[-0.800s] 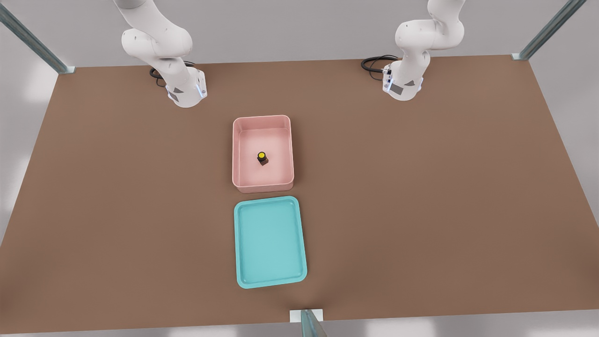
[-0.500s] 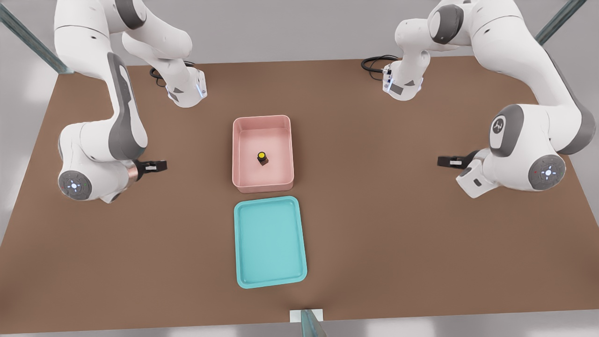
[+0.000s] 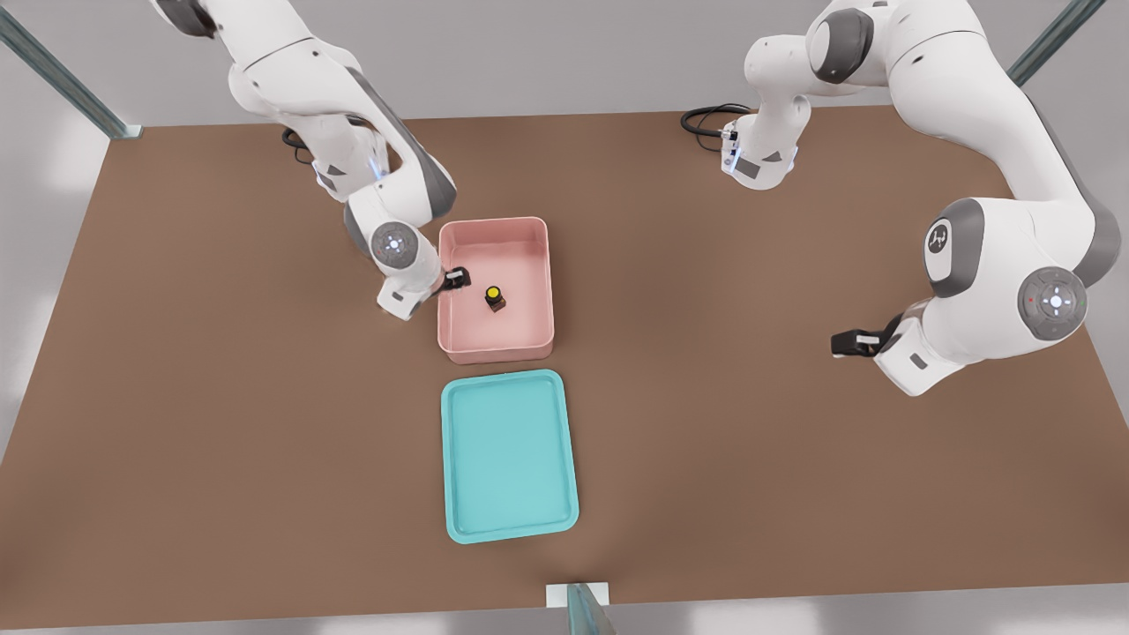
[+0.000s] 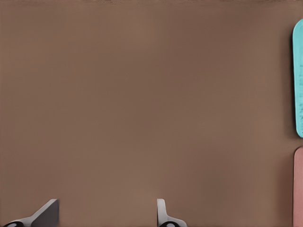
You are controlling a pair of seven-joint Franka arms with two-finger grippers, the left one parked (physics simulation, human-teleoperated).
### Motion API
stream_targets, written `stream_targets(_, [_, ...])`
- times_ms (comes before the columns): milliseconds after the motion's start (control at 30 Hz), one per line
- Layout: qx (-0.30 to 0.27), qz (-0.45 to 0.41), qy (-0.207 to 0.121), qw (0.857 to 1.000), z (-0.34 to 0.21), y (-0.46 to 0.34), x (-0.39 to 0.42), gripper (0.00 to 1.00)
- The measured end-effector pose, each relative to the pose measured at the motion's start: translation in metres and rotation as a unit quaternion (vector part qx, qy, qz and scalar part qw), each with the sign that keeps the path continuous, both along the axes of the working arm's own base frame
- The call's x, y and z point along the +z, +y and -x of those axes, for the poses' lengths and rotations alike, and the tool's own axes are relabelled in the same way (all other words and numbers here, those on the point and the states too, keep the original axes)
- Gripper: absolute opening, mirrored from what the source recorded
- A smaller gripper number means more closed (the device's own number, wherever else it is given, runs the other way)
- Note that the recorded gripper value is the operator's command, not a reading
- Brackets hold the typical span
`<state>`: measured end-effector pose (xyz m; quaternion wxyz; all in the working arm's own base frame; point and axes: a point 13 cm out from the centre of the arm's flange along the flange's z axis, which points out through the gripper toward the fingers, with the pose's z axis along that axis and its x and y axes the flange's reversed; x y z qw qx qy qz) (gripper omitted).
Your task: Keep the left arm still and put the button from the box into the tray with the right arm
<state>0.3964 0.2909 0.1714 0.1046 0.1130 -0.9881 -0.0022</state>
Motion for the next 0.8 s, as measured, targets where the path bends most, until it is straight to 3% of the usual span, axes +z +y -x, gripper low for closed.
stream_targets(133, [0.014,-0.017,-0.03,0.999,0.03,0.077,0.007,1.0])
stream_targets(233, [-0.014,-0.016,-0.028,0.999,0.046,0.097,-0.007,1.0])
stream_targets(467, [-0.111,-0.013,-0.041,0.993,0.061,0.086,-0.046,1.0])
stream_targets(800, [-0.22,-0.02,-0.052,0.974,0.036,0.073,-0.074,1.0])
